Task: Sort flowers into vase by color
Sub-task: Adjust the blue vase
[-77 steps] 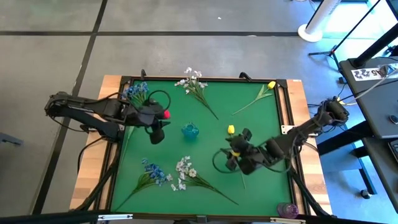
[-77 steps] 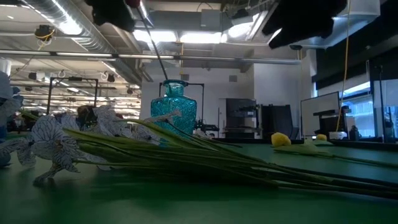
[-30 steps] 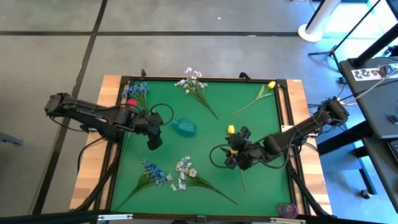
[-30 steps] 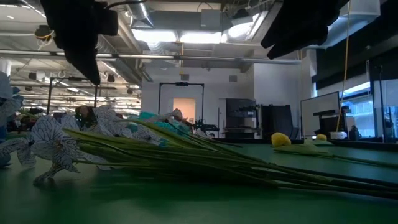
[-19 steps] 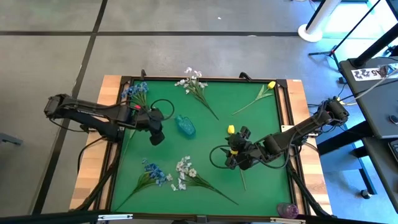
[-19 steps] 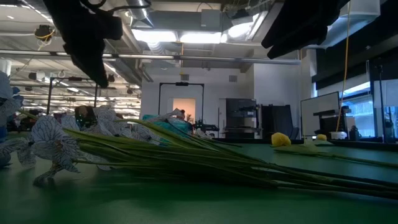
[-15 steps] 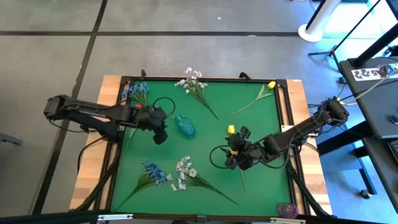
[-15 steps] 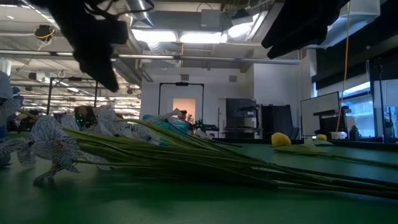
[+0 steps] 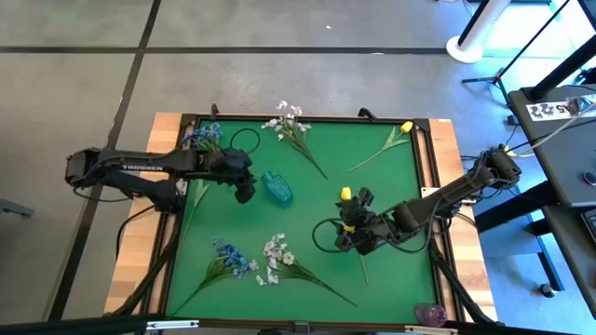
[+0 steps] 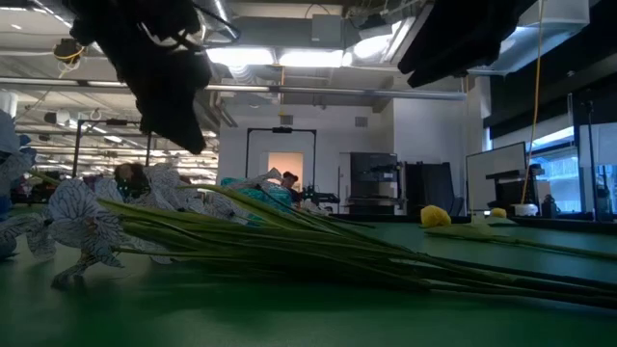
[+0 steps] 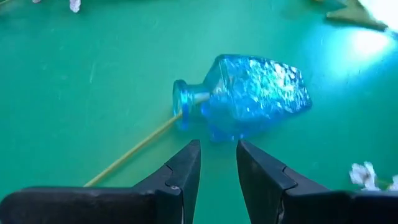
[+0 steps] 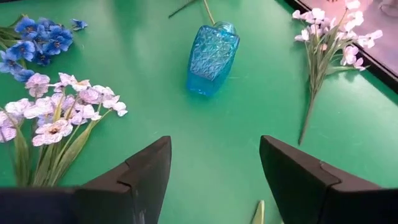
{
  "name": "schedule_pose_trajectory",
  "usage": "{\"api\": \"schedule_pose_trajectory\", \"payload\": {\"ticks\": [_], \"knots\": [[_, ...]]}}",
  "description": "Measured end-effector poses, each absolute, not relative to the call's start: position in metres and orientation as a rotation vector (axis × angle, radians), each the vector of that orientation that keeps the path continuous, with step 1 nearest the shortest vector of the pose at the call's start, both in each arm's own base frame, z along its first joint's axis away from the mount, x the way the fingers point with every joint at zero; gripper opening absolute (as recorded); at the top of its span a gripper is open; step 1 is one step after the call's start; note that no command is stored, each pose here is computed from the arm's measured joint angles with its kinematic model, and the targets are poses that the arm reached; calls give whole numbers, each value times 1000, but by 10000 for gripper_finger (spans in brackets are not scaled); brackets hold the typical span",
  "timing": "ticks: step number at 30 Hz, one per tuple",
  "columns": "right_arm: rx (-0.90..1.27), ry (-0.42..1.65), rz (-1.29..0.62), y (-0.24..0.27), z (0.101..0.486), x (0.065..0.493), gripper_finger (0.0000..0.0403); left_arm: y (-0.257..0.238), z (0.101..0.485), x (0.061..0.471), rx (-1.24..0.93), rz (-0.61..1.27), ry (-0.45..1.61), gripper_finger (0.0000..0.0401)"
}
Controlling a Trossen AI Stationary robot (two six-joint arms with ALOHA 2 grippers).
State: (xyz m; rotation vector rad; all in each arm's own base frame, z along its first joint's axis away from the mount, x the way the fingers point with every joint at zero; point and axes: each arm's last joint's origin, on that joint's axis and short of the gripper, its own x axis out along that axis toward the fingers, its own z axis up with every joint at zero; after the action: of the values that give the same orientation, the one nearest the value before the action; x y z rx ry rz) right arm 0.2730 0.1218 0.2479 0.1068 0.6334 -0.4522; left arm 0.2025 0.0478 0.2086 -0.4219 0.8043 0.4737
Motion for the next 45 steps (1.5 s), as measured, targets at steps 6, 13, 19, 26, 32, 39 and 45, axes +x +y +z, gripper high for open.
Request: {"api": "schedule_pose_trajectory", "payload": {"ticks": [6, 13, 19, 26, 32, 39, 45], "knots": [[29, 632, -369, 135, 224, 297, 306, 68, 179, 192, -467, 492, 706, 105], [-88, 633, -347, 136, 203, 316, 336, 78, 161, 178, -297, 395, 795, 124], [-72, 639, -388, 122, 192, 329, 337, 79, 154, 178, -107, 338, 815, 125], [-36, 648, -413, 105, 186, 339, 337, 83, 137, 187, -54, 333, 876, 125], [-11, 660, -392, 100, 183, 343, 337, 82, 128, 201, -47, 266, 825, 125], [-11, 659, -389, 101, 184, 343, 337, 57, 130, 220, 15, 153, 730, 125], [-14, 662, -388, 101, 184, 342, 337, 27, 134, 229, 20, 51, 670, 125]]}}
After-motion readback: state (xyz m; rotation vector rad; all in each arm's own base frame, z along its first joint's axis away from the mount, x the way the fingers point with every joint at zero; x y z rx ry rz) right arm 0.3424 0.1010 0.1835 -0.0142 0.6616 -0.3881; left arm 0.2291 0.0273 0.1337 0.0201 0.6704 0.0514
